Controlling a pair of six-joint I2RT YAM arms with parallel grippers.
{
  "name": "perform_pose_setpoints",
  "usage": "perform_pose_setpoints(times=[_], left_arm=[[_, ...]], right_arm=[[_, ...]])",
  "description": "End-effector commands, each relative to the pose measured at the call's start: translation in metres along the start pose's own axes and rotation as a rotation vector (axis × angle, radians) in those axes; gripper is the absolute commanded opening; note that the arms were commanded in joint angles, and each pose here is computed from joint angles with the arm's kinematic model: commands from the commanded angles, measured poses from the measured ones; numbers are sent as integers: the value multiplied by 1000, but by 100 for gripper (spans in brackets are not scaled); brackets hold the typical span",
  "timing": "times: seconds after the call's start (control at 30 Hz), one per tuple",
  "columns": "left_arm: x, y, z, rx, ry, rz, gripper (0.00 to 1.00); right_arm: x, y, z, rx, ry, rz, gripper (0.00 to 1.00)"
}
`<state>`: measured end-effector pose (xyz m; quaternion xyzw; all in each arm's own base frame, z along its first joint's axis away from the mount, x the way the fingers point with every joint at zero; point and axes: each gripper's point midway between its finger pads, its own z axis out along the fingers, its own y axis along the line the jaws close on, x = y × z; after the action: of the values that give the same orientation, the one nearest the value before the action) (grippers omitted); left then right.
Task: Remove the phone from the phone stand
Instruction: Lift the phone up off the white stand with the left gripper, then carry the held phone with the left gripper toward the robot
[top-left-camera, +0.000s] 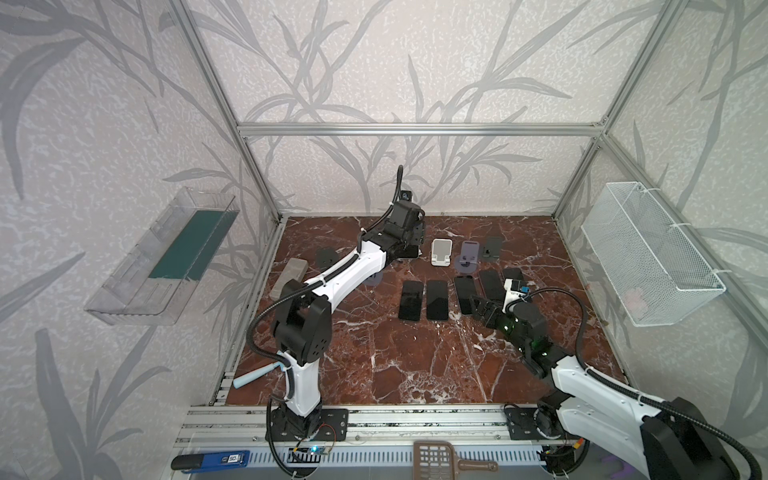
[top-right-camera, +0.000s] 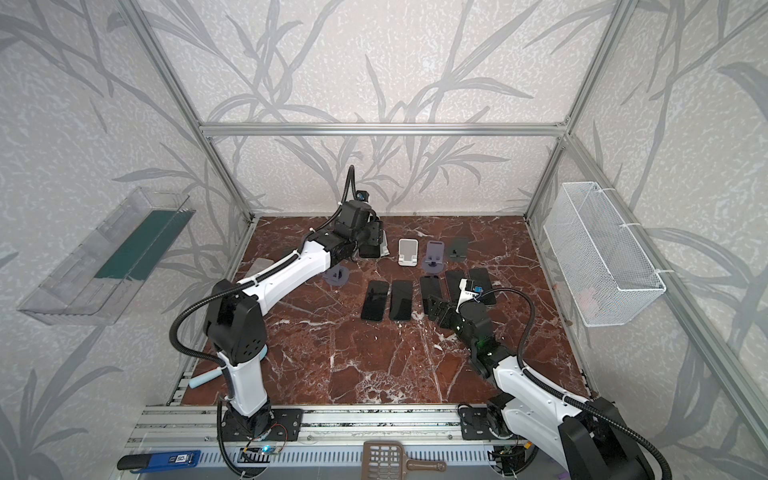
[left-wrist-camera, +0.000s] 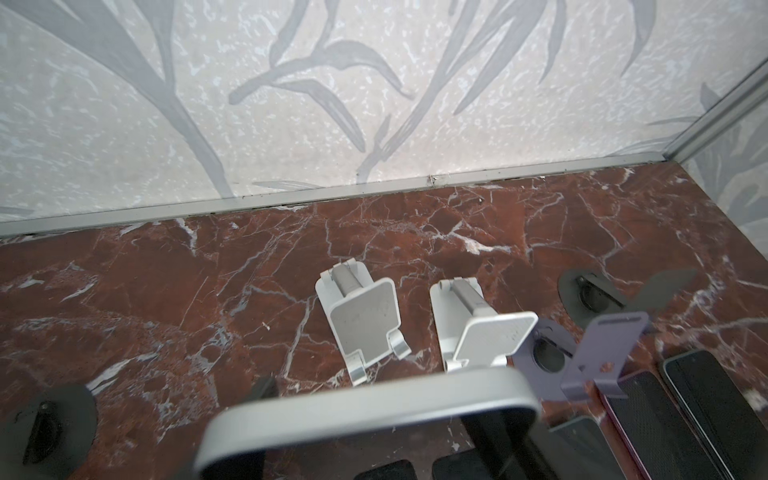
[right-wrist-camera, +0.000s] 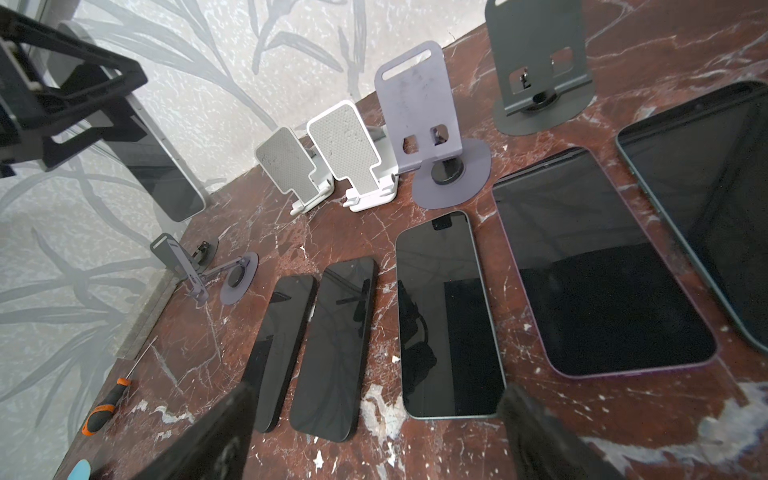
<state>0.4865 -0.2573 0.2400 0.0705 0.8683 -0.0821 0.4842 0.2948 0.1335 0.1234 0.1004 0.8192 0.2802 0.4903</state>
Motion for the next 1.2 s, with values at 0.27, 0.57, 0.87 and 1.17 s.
perform_pose_setpoints(times=[0.27,0.57,0.87,1.17], left_arm=[[27,30,-77,32,-16,95,53],[64,41,-119,97,16,118,51],[94,67,-137,26,68,88,51],[116,74,-116,33,231,67,44]], right_arm=[[-9,8,-4,-25,-31,9,92],[-9,8,-5,-26,-33,13,92],[-8,9,-4,-32,-25,26,92],[-3,7,1,-24,-5,28,92]])
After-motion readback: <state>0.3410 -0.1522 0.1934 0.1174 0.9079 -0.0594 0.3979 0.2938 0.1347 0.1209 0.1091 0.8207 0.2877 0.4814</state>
